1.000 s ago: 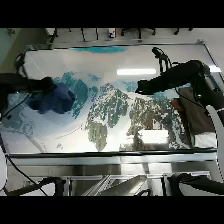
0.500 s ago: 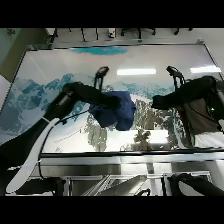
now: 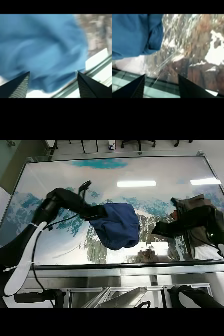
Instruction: Fold the shirts.
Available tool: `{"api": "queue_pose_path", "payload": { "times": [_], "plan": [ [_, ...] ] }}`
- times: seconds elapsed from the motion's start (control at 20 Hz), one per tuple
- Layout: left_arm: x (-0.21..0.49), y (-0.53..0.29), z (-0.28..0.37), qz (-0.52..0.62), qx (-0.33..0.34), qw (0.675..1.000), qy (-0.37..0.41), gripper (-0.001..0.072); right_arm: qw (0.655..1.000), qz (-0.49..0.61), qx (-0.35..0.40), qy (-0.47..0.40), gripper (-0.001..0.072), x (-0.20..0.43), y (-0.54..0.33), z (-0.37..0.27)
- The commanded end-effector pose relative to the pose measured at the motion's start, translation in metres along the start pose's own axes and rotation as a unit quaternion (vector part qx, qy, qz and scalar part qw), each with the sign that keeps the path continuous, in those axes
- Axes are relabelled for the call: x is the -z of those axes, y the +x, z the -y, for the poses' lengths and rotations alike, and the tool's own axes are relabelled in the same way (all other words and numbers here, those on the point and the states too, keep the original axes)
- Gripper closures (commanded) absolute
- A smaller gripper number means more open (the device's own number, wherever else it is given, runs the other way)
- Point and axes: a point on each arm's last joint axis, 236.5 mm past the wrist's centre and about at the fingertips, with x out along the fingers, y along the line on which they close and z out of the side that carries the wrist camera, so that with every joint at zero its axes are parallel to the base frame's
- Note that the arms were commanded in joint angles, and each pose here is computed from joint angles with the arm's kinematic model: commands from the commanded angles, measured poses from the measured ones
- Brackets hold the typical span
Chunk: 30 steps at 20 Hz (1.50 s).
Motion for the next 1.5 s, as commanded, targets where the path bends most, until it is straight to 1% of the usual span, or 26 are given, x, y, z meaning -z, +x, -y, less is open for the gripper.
{"api": "queue_pose_path", "payload": {
  "times": [0.0,0.05,0.2,0.3,0.45,0.6,0.65,0.75,0.8,0.85,0.9,0.95,1.0,1.15,1.25,1.35,1.4,1.45],
  "plan": [
    [0.055,-0.002,-0.079,-0.042,-0.019,0.993,-0.111,0.0071,0.996,0.005,-0.068,0.052,0.02,0.017,0.043,-0.005],
    [0.069,0.01,-0.091,-0.039,-0.011,0.99,-0.134,0.0071,0.995,0.017,-0.081,0.063,0.02,0.017,0.055,-0.005],
    [0.08,0.05,-0.094,-0.014,0.041,0.985,-0.17,0.0071,0.995,0.006,-0.071,0.071,0.02,0.02,0.084,-0.003],
    [0.087,0.077,-0.091,-0.028,0.047,0.983,-0.175,0.0071,0.996,-0.002,-0.062,0.067,0.0201,0.022,0.106,-0.007],
    [0.078,0.104,-0.075,-0.049,0.048,0.987,-0.147,0.0071,0.995,-0.017,-0.063,0.072,0.0207,0.025,0.128,-0.015],
    [0.05,0.116,-0.059,-0.039,0.047,0.992,-0.107,0.0073,0.996,-0.002,-0.064,0.07,0.0208,0.013,0.131,-0.019],
    [0.042,0.117,-0.056,-0.031,0.049,0.993,-0.101,0.0095,0.995,0.006,-0.064,0.071,0.0209,0.008,0.13,-0.02],
    [0.03,0.116,-0.054,-0.023,0.051,0.994,-0.095,0.061,0.995,0.018,-0.066,0.073,0.021,-0.001,0.13,-0.022],
    [0.027,0.114,-0.052,-0.021,0.053,0.994,-0.093,0.0696,0.995,0.023,-0.067,0.076,0.0215,-0.005,0.13,-0.022],
    [0.026,0.113,-0.05,-0.023,0.056,0.994,-0.09,0.0696,0.994,0.026,-0.069,0.077,0.034,-0.01,0.132,-0.023],
    [0.025,0.111,-0.047,-0.025,0.059,0.994,-0.087,0.0697,0.995,0.027,-0.069,0.072,0.0501,-0.014,0.133,-0.025],
    [0.023,0.108,-0.044,-0.024,0.061,0.994,-0.083,0.0697,0.995,0.029,-0.072,0.069,0.0582,-0.017,0.133,-0.027],
    [0.02,0.104,-0.04,-0.017,0.063,0.995,-0.078,0.0697,0.995,0.033,-0.075,0.059,0.0692,-0.021,0.132,-0.031],
    [0.005,0.071,-0.029,0.022,0.058,0.997,-0.047,0.0698,0.994,0.055,-0.091,0.021,0.069,-0.037,0.113,-0.05],
    [-0.01,0.02,-0.013,0.072,0.066,0.995,-0.023,0.0698,0.989,0.086,-0.121,-0.018,0.069,-0.054,0.069,-0.077],
    [-0.033,-0.06,0.013,0.161,0.077,0.984,0.006,0.0698,0.974,0.144,-0.159,-0.074,0.069,-0.073,-0.013,-0.114],
    [-0.043,-0.113,0.033,0.219,0.083,0.972,0.026,0.0699,0.961,0.191,-0.171,-0.107,0.069,-0.08,-0.064,-0.133],
    [-0.049,-0.169,0.055,0.28,0.087,0.955,0.05,0.0698,0.939,0.254,-0.179,-0.144,0.069,-0.084,-0.126,-0.154]
  ]
}}
